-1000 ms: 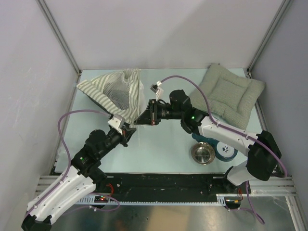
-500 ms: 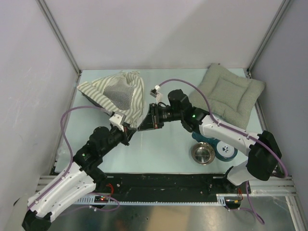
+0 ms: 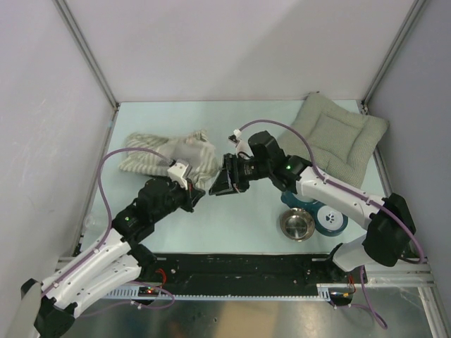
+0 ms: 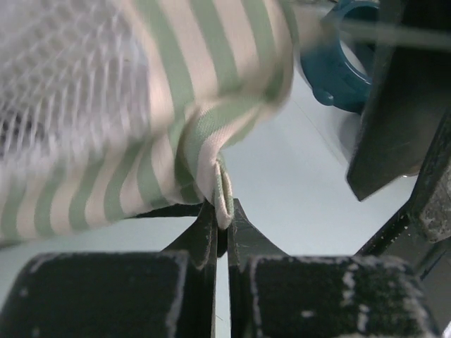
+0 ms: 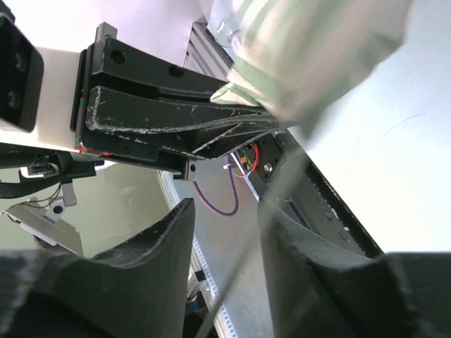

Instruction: Set up the pet tent

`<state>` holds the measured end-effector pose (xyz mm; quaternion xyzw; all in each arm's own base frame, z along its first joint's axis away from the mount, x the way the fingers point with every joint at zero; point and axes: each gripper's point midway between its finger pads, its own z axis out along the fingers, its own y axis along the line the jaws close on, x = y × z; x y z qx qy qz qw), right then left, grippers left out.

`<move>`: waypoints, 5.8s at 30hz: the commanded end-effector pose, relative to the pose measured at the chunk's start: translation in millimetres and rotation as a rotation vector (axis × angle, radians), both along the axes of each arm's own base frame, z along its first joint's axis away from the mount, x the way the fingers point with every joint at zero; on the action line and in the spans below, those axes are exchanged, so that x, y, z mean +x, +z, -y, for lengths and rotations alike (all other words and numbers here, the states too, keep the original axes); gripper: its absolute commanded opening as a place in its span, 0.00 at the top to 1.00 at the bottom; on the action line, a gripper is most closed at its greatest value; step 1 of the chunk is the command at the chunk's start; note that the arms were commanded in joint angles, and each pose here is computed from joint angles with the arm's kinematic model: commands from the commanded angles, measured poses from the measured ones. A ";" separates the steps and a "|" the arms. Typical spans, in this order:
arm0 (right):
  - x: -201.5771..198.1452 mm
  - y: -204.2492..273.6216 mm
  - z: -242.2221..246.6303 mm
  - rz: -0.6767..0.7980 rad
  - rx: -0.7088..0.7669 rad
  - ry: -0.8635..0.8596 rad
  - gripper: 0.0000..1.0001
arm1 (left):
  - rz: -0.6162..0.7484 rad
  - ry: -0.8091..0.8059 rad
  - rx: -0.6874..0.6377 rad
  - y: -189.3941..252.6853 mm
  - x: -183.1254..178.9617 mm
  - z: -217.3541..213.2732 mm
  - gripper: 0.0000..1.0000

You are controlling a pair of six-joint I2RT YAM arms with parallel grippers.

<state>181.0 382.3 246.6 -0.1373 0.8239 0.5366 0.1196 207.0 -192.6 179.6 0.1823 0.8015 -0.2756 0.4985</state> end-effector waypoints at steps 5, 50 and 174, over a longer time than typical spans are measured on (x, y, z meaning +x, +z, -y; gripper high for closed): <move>-25.7 19.4 14.1 -0.009 -0.028 0.015 0.35 | 0.031 -0.094 -0.085 25.6 -10.5 18.8 1.00; -206.9 42.0 193.0 -0.217 -0.170 0.220 0.62 | 0.099 -0.024 0.023 -13.2 -1.6 -3.0 1.00; 209.1 198.4 -24.3 0.735 0.659 -0.781 1.00 | 0.031 0.103 -0.007 -21.6 -15.7 -26.9 1.00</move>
